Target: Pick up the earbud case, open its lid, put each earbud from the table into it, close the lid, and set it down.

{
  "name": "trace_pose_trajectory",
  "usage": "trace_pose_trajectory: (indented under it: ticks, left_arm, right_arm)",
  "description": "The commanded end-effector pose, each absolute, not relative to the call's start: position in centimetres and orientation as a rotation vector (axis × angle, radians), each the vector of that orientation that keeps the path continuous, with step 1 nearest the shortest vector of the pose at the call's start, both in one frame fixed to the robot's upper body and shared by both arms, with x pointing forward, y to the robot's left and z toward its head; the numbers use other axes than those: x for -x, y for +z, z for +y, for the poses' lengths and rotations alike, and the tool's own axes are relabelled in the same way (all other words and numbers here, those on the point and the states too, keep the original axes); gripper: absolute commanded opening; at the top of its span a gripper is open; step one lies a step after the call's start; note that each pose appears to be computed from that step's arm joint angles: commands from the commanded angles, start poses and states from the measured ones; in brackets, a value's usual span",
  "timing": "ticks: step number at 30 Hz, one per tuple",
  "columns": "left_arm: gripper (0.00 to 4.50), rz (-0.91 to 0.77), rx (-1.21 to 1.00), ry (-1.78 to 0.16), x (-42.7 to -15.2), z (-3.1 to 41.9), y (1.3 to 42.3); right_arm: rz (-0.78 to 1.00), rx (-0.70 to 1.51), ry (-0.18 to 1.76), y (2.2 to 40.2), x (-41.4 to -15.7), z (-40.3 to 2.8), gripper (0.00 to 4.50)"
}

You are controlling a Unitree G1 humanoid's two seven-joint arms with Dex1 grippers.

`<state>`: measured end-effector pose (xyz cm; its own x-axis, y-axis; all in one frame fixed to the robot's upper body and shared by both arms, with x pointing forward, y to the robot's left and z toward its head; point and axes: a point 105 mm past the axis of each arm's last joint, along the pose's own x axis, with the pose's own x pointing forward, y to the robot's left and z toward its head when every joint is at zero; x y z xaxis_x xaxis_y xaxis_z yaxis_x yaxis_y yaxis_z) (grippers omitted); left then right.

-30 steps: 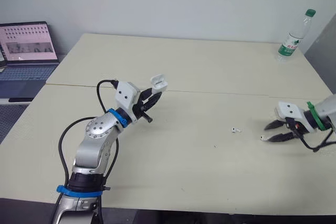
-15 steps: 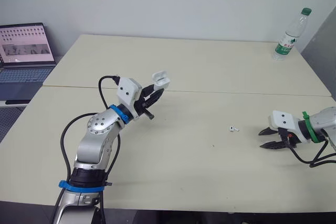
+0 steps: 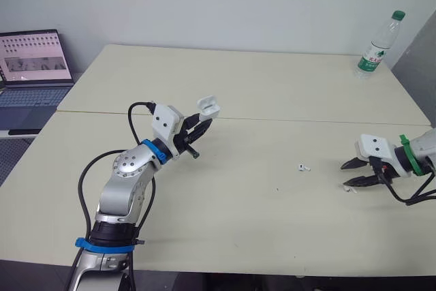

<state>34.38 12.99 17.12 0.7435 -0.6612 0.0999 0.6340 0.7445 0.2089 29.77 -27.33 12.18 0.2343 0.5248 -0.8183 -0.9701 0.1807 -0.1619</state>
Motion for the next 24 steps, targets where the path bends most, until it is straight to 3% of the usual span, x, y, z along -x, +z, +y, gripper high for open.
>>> trace_pose_trajectory:
  ticks: [1, 24]
  left_arm:
    - [0.75, -0.225, -0.185, -0.711, -34.0, 12.9, 18.5]
    - [0.75, -0.227, -0.188, -0.711, -34.2, 12.9, 18.7]
  right_arm:
    - [0.693, 0.833, 1.178, 13.6, -29.5, -28.2, 2.24]
    - [0.676, 0.918, 1.135, 10.8, -29.6, -28.3, 2.24]
